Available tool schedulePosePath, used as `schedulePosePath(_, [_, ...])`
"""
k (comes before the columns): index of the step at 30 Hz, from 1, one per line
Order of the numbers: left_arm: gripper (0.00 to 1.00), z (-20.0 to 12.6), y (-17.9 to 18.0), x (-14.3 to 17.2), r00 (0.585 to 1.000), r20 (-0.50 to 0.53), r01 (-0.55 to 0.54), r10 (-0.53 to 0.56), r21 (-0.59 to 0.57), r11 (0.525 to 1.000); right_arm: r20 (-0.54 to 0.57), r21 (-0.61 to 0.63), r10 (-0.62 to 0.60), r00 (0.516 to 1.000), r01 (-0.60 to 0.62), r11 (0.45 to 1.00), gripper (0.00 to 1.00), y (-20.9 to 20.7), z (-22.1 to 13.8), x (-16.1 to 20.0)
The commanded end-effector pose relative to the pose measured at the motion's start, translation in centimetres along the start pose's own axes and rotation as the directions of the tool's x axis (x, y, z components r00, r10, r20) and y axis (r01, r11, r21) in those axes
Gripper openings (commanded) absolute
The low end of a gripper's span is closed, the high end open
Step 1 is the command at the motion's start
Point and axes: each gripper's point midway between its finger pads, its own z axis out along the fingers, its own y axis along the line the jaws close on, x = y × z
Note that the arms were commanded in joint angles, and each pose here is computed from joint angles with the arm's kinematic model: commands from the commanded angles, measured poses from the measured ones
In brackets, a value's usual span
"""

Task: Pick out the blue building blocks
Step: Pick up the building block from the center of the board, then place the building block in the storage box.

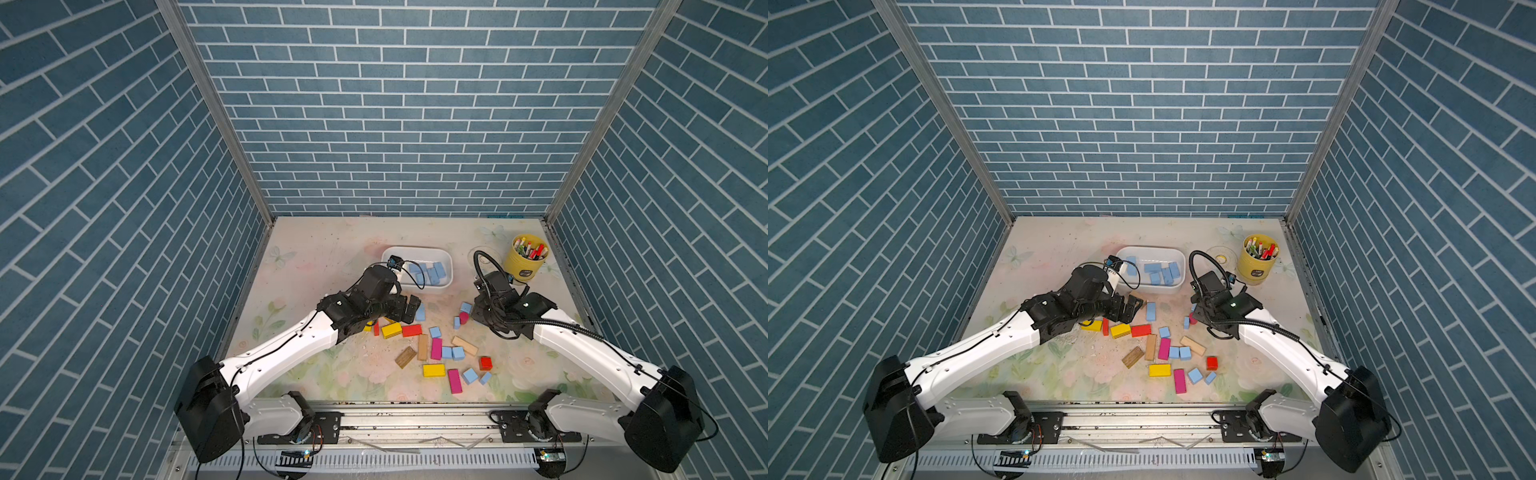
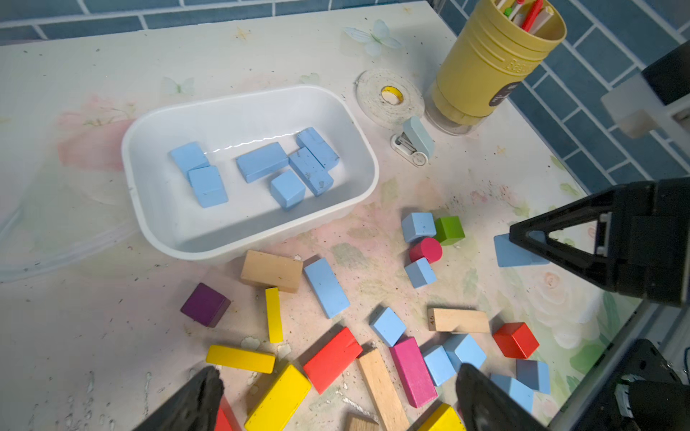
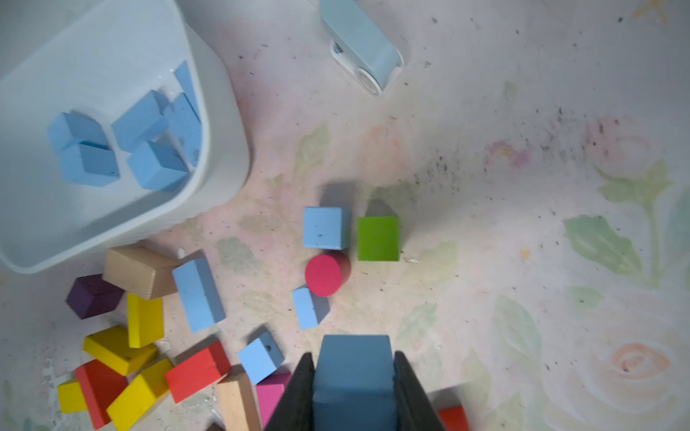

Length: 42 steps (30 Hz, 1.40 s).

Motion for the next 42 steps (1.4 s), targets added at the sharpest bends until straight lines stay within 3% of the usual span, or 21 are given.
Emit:
schedulePosePath(1, [0.99,-0.5,2.0,0.7,1.0,-0.003,0.015,-0.016,-0.091,0.996,-0.034,-0.026,-0.089,0.995,0.088,0.996,0.05,1.9,0.0,-0.3])
schedulePosePath(13, [0.99,-1.8,6.2,1.3,0.991,0.025,0.133,-0.131,-0.195,0.972,-0.101,-0.166,-0.172,0.98,0.154,0.974,0.05,11.1,2.1,-3.2])
schedulePosePath(26, [0.99,-2.8,8.4,1.6,0.981,0.049,0.194,-0.188,-0.216,0.957,-0.249,-0.287,-0.188,0.95,0.113,0.951,0.07,21.0,8.2,-4.3])
schedulePosePath(34, [0.99,-3.4,8.7,1.5,0.979,0.063,0.203,-0.194,-0.212,0.956,-0.355,-0.305,-0.158,0.921,0.045,0.951,0.09,24.0,12.4,-3.1])
schedulePosePath(42, [1.0,-3.5,8.5,1.5,0.977,0.065,0.211,-0.202,-0.199,0.957,-0.406,-0.293,-0.143,0.902,0.02,0.956,0.16,24.4,14.6,-1.8])
